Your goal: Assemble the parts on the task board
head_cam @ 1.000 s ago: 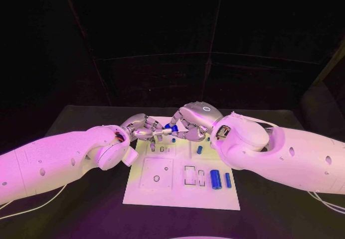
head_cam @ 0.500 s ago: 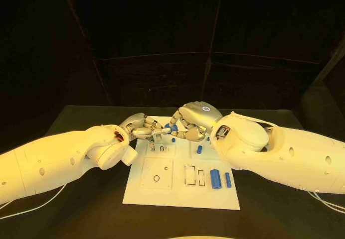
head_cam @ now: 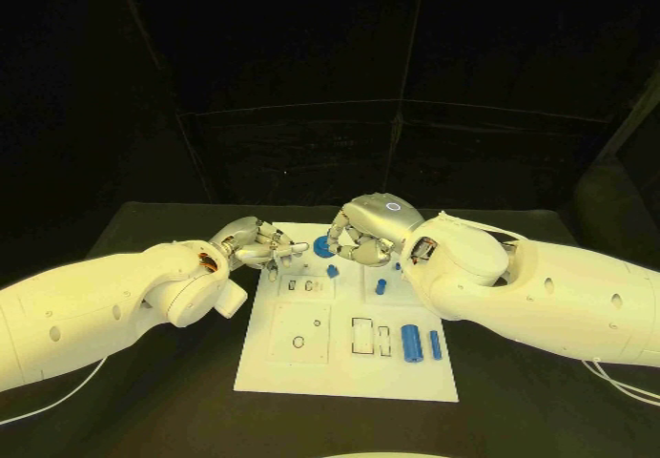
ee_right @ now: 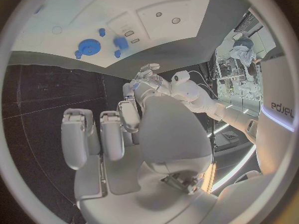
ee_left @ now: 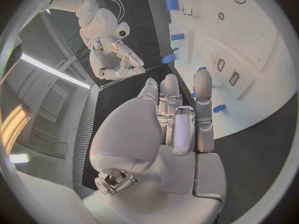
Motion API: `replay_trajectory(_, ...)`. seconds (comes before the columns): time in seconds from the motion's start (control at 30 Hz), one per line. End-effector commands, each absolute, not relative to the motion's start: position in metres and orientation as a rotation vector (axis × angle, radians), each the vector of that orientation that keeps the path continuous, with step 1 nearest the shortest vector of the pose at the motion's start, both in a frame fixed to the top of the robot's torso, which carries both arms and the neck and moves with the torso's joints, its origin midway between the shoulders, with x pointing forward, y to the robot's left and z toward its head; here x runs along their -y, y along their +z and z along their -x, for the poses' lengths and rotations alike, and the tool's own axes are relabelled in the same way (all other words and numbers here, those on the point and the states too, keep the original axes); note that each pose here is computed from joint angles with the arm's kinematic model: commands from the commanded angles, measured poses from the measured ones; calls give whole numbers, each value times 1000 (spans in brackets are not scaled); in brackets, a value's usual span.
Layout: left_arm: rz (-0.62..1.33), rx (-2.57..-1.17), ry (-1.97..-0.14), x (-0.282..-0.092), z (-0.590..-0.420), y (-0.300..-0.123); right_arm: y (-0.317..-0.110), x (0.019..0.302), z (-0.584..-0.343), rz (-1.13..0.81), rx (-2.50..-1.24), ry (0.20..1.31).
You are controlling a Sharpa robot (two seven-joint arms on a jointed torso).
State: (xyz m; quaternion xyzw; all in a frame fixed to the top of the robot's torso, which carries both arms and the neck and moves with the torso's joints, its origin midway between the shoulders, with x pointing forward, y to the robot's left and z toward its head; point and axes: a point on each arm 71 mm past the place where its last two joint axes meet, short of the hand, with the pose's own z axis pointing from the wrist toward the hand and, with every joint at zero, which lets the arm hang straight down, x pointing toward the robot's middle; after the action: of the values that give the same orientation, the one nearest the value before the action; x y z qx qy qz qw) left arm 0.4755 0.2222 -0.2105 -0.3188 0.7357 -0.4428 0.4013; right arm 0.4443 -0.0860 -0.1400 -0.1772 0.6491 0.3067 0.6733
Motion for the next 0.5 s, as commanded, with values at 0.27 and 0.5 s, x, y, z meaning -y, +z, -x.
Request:
replay_trajectory(0.27,841,-1829,-1115,-238,-473,-207,-144,83,-453,406,-1494,662)
replay_trajectory(0.5,850,-1812,-1113,-245,-472,-205,-151,87,-459,402,-1516,633)
